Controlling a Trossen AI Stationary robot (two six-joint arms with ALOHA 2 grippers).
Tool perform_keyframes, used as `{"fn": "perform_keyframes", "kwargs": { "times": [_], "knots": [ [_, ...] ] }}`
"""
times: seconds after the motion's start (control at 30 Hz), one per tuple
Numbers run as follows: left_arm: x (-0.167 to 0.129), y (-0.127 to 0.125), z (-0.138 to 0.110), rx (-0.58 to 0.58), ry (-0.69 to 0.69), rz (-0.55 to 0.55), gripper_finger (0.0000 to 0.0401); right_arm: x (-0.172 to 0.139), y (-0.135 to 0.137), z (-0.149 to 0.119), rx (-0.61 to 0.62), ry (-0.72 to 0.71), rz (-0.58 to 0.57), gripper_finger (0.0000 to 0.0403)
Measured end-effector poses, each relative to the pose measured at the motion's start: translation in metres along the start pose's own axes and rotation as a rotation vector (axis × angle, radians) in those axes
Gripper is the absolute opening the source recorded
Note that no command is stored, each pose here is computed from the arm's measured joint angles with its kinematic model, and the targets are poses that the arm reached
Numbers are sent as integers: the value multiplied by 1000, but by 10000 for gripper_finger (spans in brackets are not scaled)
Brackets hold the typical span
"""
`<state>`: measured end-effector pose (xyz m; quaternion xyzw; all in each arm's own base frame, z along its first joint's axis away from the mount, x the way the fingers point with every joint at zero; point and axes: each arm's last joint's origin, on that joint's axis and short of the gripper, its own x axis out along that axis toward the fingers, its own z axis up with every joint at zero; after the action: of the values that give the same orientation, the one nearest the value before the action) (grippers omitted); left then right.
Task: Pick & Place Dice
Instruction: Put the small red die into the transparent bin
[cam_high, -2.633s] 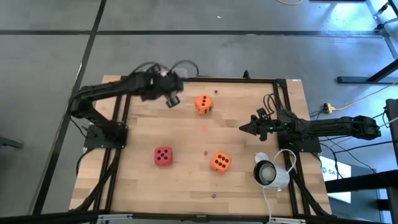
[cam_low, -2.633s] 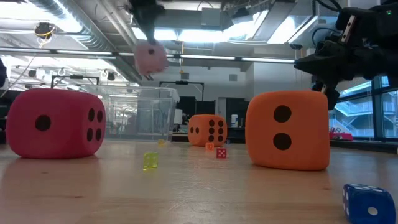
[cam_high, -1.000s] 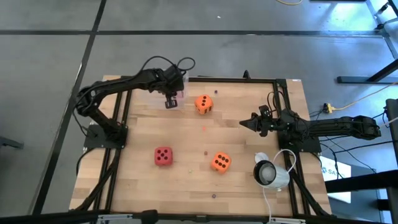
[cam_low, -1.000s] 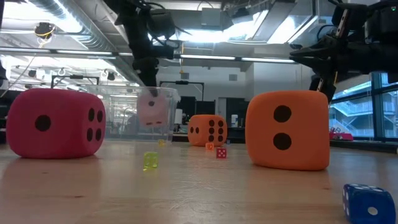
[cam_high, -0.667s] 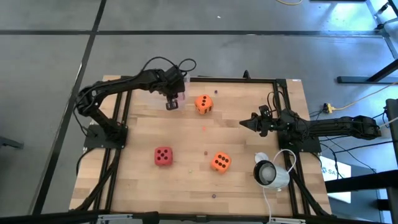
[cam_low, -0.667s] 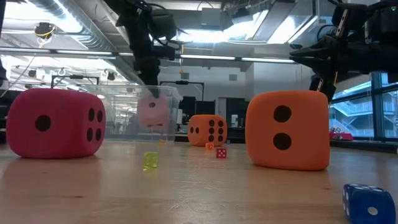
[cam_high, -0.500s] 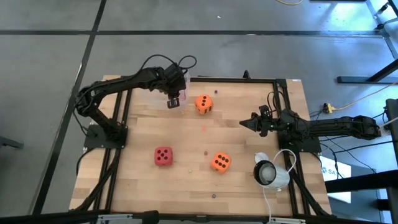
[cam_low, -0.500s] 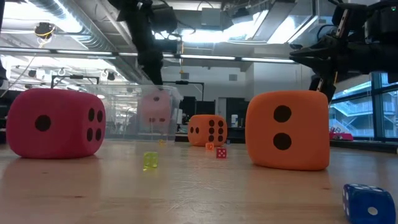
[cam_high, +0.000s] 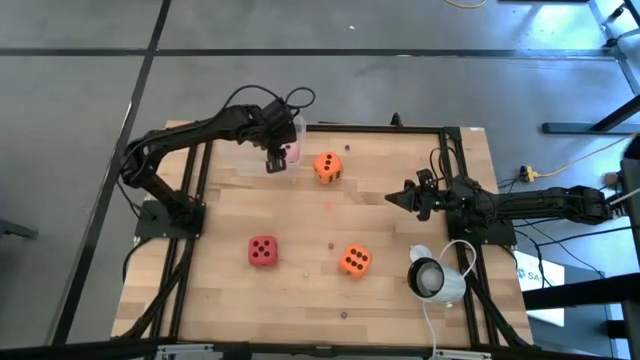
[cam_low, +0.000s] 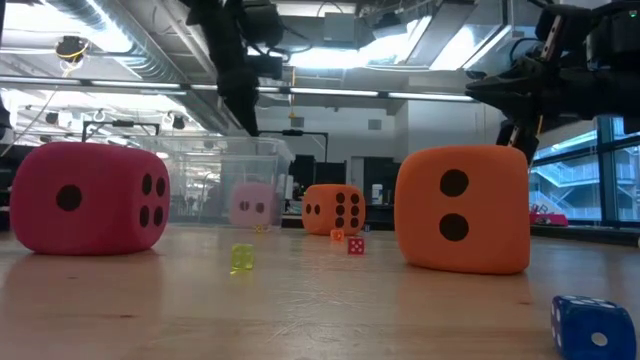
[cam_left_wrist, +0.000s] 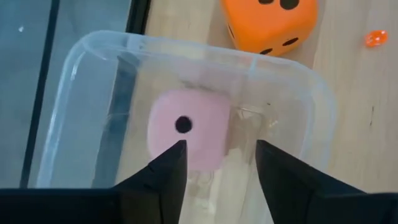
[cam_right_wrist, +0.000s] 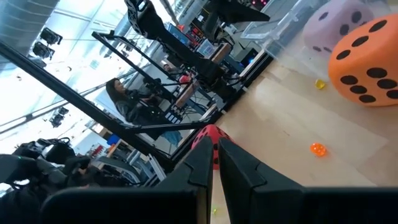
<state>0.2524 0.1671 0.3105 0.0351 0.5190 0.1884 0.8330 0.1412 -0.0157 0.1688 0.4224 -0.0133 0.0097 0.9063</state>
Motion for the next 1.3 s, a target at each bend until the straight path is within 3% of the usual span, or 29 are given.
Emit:
{"fn": "perform_keyframes", "kwargs": {
  "times": [0.13,0.2,0.3,0.37,0.5,0.63,0.77,0.9,1.1,1.3],
  "knots": [
    [-26,5,6,-28,1,27,188,0,0,0,-49,-2,-2,27],
    [-50,10,12,-129,-38,28,189,0,0,0,-73,-2,-5,27],
    [-86,11,16,-355,-216,-120,189,7,6,5,-112,65,-41,27],
    [-107,4,13,-429,-357,-229,189,14,15,13,-180,154,-88,27],
    [-131,-26,-3,-477,-496,-263,189,24,48,46,-387,223,-243,27],
    [-148,-54,-25,-539,-608,-302,189,28,83,85,-596,148,-436,27],
    [-161,-76,-47,-587,-685,-340,189,34,96,114,-708,88,-644,27],
    [-167,-88,-67,-596,-728,-292,189,45,91,135,-628,126,-642,27],
    [-169,-96,-81,-603,-752,-254,189,75,57,144,-541,251,-670,31],
    [-167,-100,-79,-592,-742,-253,189,110,11,156,-439,370,-684,79]
  ]
}}
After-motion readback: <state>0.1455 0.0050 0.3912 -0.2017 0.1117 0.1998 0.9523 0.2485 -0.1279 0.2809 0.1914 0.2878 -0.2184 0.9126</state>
